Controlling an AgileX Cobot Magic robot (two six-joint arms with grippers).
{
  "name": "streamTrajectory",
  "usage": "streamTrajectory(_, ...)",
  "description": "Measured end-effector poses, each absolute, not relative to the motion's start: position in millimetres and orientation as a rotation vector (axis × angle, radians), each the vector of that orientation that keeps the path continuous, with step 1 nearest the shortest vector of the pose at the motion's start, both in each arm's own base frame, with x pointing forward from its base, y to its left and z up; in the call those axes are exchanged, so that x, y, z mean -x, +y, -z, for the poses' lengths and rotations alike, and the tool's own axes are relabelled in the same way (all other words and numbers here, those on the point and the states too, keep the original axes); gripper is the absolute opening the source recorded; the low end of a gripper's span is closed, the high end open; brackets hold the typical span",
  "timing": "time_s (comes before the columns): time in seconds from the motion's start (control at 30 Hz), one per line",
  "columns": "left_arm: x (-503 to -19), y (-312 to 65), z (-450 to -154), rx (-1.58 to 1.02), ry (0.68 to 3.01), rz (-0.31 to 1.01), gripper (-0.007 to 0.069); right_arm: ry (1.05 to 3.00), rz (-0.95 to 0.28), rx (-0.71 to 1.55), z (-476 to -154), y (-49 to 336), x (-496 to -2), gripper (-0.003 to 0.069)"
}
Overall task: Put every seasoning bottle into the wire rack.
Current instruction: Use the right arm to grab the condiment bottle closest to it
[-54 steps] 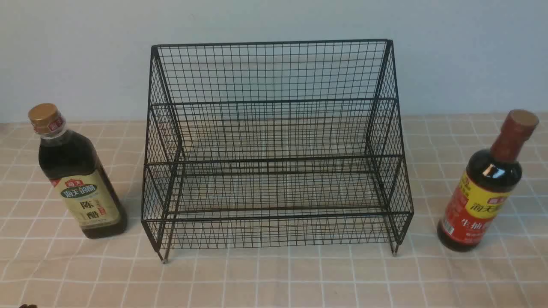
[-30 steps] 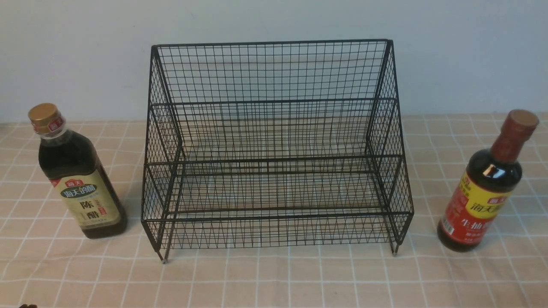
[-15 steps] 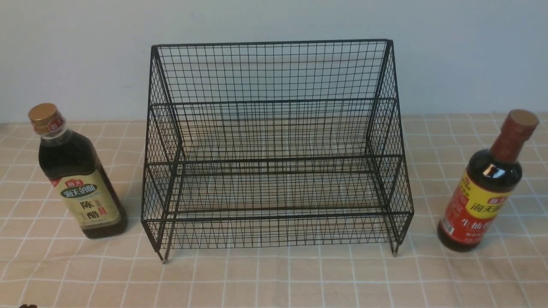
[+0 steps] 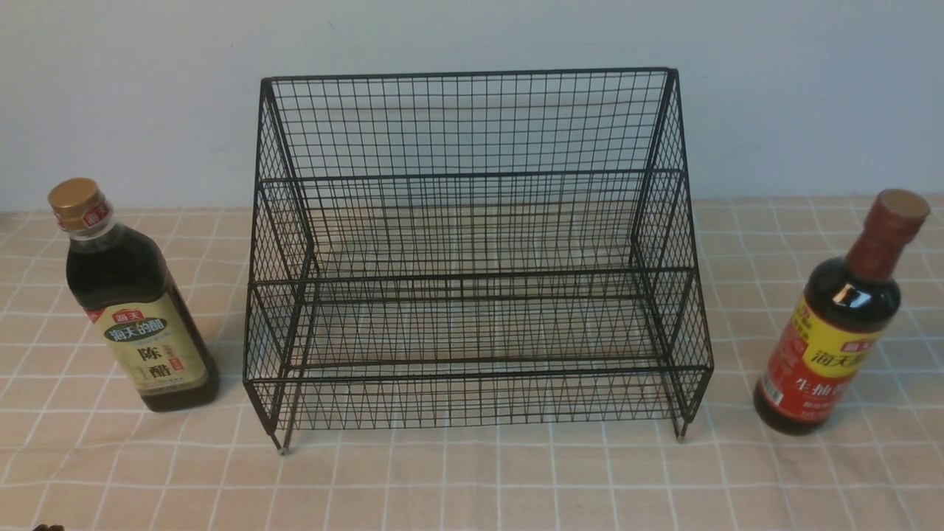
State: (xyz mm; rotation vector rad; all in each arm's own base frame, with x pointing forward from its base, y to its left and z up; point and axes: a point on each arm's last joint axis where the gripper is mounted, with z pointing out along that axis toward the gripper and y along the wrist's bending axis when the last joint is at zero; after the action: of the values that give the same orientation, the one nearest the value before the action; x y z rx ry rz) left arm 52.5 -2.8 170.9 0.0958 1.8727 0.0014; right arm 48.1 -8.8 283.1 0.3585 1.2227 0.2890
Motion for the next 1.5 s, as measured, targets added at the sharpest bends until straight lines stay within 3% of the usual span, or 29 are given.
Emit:
streamTrajectory(0.2,-52.5,-2.8,-170.9,-0.096,1.873,-0.001,-0.0007,1.403,-0.190,-0.212,-332.7,-2.9,-82.9,0.0000)
streamTrajectory(0.43,-52.5,-2.8,-170.9,-0.096,1.873,-0.001,-0.0007,1.628,-0.126,-0.107,-351.6,-0.5,-144.0,0.0099)
streamTrajectory(0.5,-52.5,-2.8,-170.9,-0.096,1.873,-0.001,-0.0007,1.686,-0.136,-0.105,-355.4,-0.4,-168.0,0.0193)
streamTrajectory(0.53,-52.5,-2.8,-170.9,-0.096,1.873,-0.001,-0.0007,1.692,-0.138,-0.106,-355.6,-0.3,-170.6,0.0201)
streamTrajectory(0.7,-52.5,-2.8,-170.9,-0.096,1.873,-0.001,-0.0007,1.756,-0.183,-0.107,-357.0,1.9,-191.1,0.0379)
streamTrajectory(0.73,-52.5,-2.8,-170.9,-0.096,1.873,-0.001,-0.0007,1.796,-0.193,-0.093,-353.1,3.2,-199.1,0.0441)
streamTrajectory(0.9,-52.5,-2.8,-170.9,-0.096,1.873,-0.001,-0.0007,1.878,-0.208,-0.068,-338.8,5.3,-213.6,0.0580)
streamTrajectory(1.13,-52.5,-2.8,-170.8,-0.096,1.874,-0.001,-0.0007,1.883,-0.186,0.101,-332.4,23.5,-222.6,0.0617)
streamTrajectory(1.3,-52.5,-2.8,-170.8,-0.096,1.874,-0.001,-0.0007,1.838,-0.131,0.086,-332.6,23.9,-230.7,0.0618)
streamTrajectory(1.5,-52.5,-2.8,-170.8,-0.096,1.874,-0.001,-0.0007,1.920,-0.113,0.077,-310.3,24.0,-250.9,0.0618)
